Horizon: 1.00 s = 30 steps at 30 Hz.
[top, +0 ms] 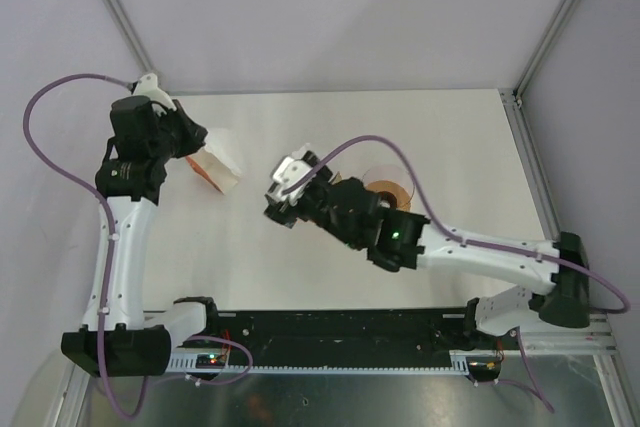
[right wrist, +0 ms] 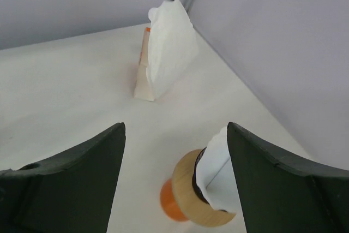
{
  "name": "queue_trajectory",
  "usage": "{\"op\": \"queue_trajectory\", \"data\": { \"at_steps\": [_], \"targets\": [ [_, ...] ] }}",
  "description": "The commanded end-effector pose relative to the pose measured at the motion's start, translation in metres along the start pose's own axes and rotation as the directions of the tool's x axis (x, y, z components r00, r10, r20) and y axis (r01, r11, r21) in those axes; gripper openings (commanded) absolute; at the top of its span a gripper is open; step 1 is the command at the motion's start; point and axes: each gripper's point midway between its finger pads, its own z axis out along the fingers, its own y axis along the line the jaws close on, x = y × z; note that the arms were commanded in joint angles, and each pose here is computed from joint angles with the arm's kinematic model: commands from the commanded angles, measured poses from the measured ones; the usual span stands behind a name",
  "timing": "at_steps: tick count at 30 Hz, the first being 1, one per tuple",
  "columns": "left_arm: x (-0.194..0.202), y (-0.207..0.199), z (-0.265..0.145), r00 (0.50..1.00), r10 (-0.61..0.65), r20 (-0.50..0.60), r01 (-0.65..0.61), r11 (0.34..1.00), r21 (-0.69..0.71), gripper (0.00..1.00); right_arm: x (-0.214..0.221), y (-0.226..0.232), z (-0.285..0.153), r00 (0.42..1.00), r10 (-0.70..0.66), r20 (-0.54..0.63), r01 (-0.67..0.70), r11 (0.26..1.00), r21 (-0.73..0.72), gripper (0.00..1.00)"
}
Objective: Place the coffee filter in the dripper
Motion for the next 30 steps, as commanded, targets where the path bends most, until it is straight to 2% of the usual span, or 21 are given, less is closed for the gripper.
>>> {"op": "queue_trajectory", "data": {
  "at_steps": [1, 12, 30],
  "targets": [
    [-0.010, -0.029, -0.023, 0.998, -0.057, -0.008, 0.057, 0.992, 0.109, 0.00, -0.043, -0.016, 0.015, 0.982, -0.143, 0.126, 0.117, 0.974, 0.194, 0.80],
    [-0.012, -0.046, -0.034, 0.996, -0.084, -0.044, 0.090, 0.979, 0.183, 0.00, -0.019, 0.016, 0.052, 0.963, -0.234, 0.135, 0.216, 0.967, 0.136, 0.76],
    [-0.011, -0.052, -0.034, 0.993, -0.094, -0.064, 0.105, 0.973, 0.205, 0.00, 0.022, 0.006, 0.086, 0.974, -0.205, 0.094, 0.196, 0.976, 0.097, 0.66]
  ]
}}
